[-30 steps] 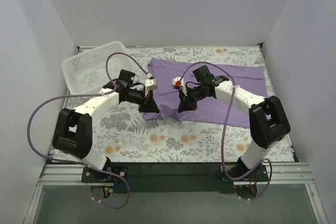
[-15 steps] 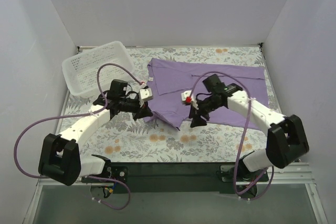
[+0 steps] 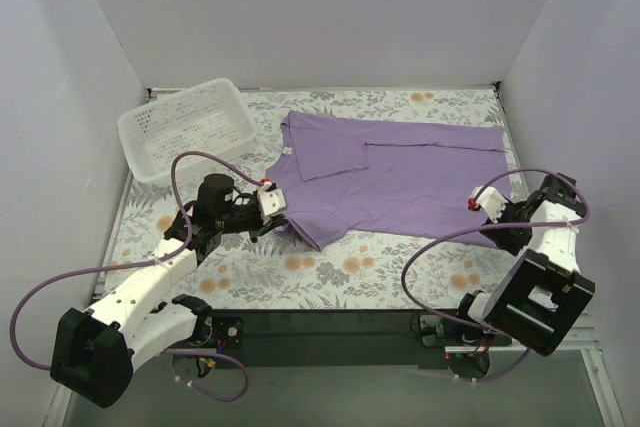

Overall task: Fold and stack the t-shirts
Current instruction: Fold the tshirt

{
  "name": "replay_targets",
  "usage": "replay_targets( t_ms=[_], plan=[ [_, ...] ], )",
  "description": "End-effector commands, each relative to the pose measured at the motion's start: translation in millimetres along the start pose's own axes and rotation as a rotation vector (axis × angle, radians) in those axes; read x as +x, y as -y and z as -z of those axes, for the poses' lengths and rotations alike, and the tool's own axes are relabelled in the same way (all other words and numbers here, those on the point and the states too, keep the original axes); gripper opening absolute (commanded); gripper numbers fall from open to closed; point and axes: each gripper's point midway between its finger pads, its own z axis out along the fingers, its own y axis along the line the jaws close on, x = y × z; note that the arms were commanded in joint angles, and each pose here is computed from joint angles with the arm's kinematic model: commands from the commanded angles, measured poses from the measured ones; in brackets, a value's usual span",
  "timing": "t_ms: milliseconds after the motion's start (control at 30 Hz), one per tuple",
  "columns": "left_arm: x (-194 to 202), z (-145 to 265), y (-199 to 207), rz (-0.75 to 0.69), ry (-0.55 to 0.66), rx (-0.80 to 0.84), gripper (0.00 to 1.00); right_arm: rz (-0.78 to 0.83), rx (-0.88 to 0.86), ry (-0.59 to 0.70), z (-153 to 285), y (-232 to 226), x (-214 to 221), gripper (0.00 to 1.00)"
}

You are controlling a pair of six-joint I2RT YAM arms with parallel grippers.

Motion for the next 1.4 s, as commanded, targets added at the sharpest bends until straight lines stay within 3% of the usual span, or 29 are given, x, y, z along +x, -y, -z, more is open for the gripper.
replay_targets(
  t_ms=[0, 333, 500, 933, 1367],
  plan=[
    [-7.1, 0.4, -2.8, -0.035, 0.029, -0.026, 0.0, 0.064, -0.064, -0.118, 6.0, 4.7, 43.4, 0.62],
    [-5.4, -2.2, 0.4, -0.015, 0.025, -0.008, 0.0, 0.092, -0.013, -0.159, -10.5, 13.2, 65.6, 0.59],
    [-2.6, -3.4, 1.6, -0.002, 0.016, -0.001, 0.0, 0.096, -0.039, -0.111, -20.4, 11.0, 59.8, 0.56],
    [-0.3, -5.0, 2.2, 0.009, 0.009, 0.008, 0.0, 0.088, -0.088, -0.108, -41.3, -1.2, 57.4, 0.36],
    [-3.1, -5.1, 1.9, 0.001, 0.016, 0.012, 0.0, 0.111, -0.091, -0.169, -44.6, -1.1, 70.5, 0.41]
  ],
)
